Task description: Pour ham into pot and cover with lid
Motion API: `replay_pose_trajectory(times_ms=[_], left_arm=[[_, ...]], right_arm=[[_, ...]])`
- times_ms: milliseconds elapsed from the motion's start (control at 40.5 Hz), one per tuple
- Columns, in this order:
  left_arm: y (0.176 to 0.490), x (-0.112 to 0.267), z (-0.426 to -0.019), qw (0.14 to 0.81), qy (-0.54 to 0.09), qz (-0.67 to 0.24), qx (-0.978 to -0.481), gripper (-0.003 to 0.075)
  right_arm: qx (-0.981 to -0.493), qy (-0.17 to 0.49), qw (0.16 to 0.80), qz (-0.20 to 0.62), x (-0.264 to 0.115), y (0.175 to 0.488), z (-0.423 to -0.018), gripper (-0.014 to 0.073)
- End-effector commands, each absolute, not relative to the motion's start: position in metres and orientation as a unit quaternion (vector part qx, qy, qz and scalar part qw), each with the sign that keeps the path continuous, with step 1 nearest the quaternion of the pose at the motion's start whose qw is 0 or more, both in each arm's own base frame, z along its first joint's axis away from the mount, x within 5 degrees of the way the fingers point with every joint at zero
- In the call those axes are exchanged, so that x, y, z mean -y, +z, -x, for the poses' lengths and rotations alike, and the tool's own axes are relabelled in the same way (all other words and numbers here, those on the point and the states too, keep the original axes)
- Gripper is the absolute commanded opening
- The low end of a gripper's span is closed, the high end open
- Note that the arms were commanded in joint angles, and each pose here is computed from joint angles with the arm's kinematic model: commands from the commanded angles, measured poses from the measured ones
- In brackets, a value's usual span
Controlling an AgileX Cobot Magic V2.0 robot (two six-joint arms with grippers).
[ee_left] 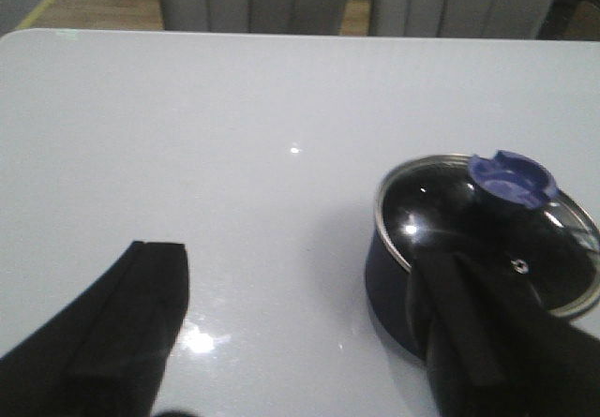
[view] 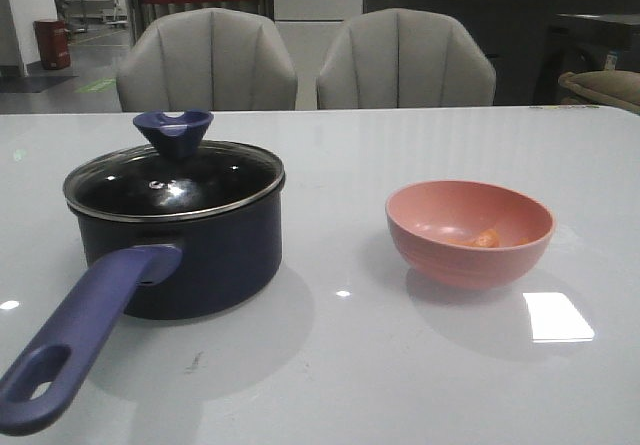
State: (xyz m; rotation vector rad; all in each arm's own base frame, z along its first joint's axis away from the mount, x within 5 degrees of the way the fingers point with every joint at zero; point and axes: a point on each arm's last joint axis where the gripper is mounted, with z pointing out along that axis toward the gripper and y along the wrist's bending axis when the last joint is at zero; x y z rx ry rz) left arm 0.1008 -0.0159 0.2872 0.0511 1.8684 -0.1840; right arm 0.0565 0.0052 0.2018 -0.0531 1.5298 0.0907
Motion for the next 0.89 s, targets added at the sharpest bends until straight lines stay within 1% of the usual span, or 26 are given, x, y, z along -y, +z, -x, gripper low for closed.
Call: replay_pose_trajectory(times_ms=[0, 173, 346, 420, 568, 692, 865], left_arm=[[0.308, 0.024, -0.110, 0.615, -0.100, -0.047, -0.781, 0.0568], [0.332, 0.039, -0.136, 0.585, -0.117, -0.075, -0.799, 0.0568], [0.348, 0.060, -0.183, 0.543, -0.122, -0.094, -0.825, 0.0568], [0.350, 0.071, -0.202, 0.520, -0.125, -0.104, -0.839, 0.0582], [0.351, 0.100, -0.238, 0.478, -0.133, -0.134, -0.858, 0.0673], [0.348, 0.124, -0.265, 0.439, -0.147, -0.133, -0.876, 0.0679], [0.339, 0.146, -0.300, 0.370, -0.145, -0.115, -0.910, 0.0679]], right_arm=[[-0.650, 0.032, 0.759, 0.027, -0.005, 0.213, -0.054, 0.0155], [-0.650, 0.032, 0.759, 0.027, -0.005, 0.213, -0.054, 0.0155], [-0.650, 0.032, 0.759, 0.027, -0.005, 0.213, -0.054, 0.0155], [-0.650, 0.032, 0.759, 0.027, -0.005, 0.213, -0.054, 0.0155], [-0.650, 0.032, 0.759, 0.027, -0.005, 0.213, -0.054, 0.0155], [-0.650, 0.032, 0.759, 0.027, -0.005, 0.213, -0.054, 0.0155], [-0.650, 0.032, 0.759, 0.027, -0.005, 0.213, -0.054, 0.0155]])
